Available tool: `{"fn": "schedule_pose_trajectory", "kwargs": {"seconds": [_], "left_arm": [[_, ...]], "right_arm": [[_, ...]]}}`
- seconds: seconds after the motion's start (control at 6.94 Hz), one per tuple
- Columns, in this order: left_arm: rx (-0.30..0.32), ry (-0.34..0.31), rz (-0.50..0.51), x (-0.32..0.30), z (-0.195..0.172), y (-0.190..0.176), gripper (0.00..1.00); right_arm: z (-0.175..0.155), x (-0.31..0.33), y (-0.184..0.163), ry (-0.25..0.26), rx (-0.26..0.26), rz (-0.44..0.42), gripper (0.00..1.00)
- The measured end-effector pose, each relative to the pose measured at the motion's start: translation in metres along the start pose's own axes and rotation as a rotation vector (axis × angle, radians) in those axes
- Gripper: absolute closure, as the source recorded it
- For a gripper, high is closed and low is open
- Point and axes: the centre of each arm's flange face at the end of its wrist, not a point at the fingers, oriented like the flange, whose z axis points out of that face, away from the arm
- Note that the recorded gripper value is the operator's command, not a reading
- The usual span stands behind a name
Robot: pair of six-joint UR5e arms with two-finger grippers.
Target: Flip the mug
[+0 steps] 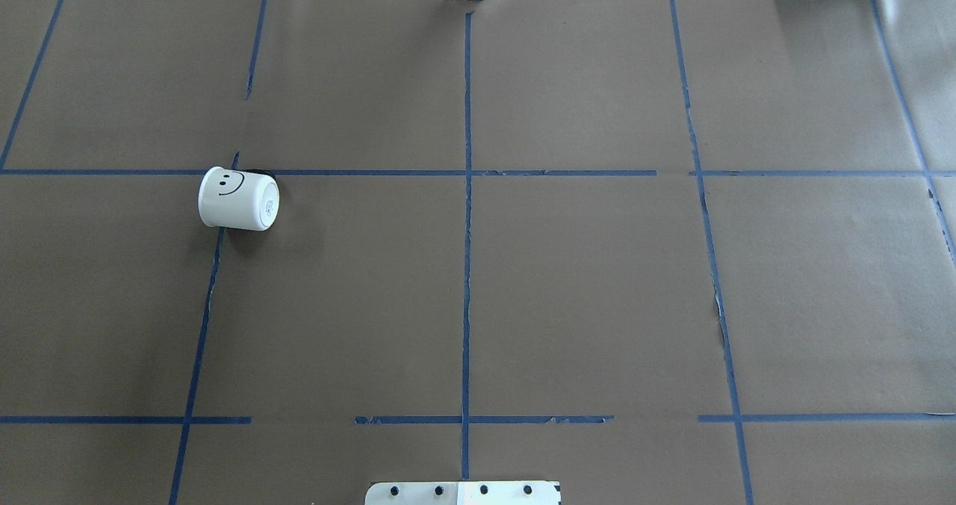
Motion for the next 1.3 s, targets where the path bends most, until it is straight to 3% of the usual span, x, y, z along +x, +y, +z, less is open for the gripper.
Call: {"fn": "schedule_pose_trajectory", "kwargs": {"seconds": [0.86,1.3], "left_arm": [[-0.003,0.001,0.055,0.002,-0.004,0.008,0.0],[0.07,0.108,0.108,0.02,-0.011,0.002,0.0]], "right_arm": [[0.0,0.0,0.0,0.0,0.0,0.0,0.0],[0.0,0.0,0.0,0.0,0.0,0.0,0.0]]}}
